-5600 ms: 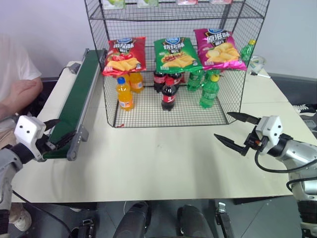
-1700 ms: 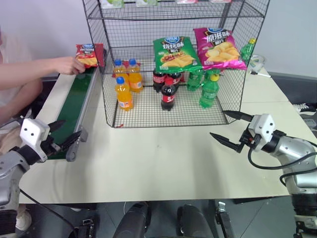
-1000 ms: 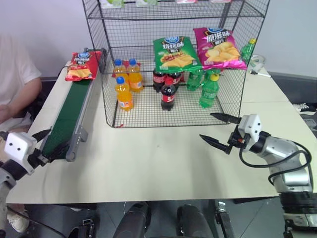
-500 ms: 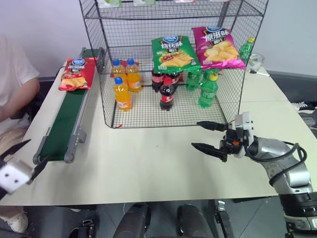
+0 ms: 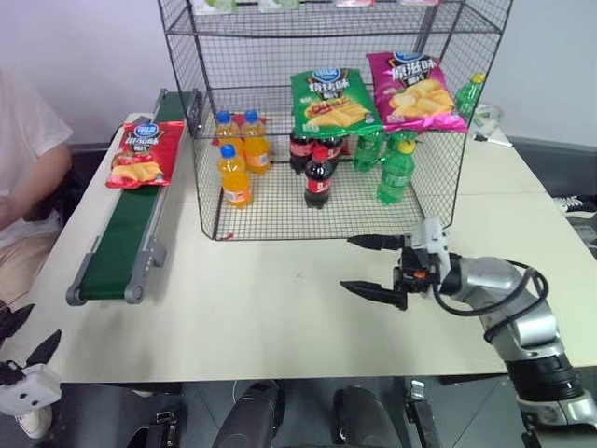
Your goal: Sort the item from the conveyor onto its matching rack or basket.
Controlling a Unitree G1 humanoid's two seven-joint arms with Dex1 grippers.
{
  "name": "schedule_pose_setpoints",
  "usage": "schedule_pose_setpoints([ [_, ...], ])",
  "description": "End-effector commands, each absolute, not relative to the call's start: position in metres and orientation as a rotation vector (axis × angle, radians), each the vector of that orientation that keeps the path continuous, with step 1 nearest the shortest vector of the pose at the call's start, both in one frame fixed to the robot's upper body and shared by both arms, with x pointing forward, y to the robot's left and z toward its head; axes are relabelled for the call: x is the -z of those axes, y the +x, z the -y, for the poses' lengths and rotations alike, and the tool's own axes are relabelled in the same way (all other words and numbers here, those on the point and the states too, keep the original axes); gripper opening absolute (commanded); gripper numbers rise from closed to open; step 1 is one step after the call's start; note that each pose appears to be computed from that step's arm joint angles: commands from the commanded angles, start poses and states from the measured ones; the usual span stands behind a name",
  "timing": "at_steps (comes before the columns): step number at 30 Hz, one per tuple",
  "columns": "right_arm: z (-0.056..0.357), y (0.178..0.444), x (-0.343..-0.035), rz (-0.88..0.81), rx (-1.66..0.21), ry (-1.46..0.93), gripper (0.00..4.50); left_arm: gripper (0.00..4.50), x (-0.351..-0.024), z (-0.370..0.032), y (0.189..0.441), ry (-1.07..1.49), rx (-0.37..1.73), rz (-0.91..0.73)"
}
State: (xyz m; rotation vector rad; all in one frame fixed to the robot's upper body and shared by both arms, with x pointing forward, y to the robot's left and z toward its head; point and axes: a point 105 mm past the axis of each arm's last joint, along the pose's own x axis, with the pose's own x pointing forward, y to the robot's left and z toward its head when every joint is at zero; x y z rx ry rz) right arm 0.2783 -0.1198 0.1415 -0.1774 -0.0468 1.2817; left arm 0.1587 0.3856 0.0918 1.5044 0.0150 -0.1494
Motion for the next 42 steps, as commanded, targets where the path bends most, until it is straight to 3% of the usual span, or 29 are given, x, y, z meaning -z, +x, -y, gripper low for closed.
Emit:
schedule_pose_setpoints([
  [1,0.114,0.280,-0.152,0.133,-1.288,-0.256,4.50,3.60,-0.092,-0.386,0.159,1.537,0.145,0.007],
  [12,0.116,0.278,-0.148,0.110,-1.296,-0.252,4.50,3.60,-0.091,-0.384,0.172,1.559,0.146,0.042],
  [22,0.106,0.262,-0.143,0.101,-1.417,-0.263,4.50,3.60,-0.088,-0.382,0.182,1.497,0.110,0.051],
  [42,0.097,0.271,-0.138,0.129,-1.416,-0.303,4.50,3.60,-0.085,-0.373,0.197,1.473,0.114,0.076],
])
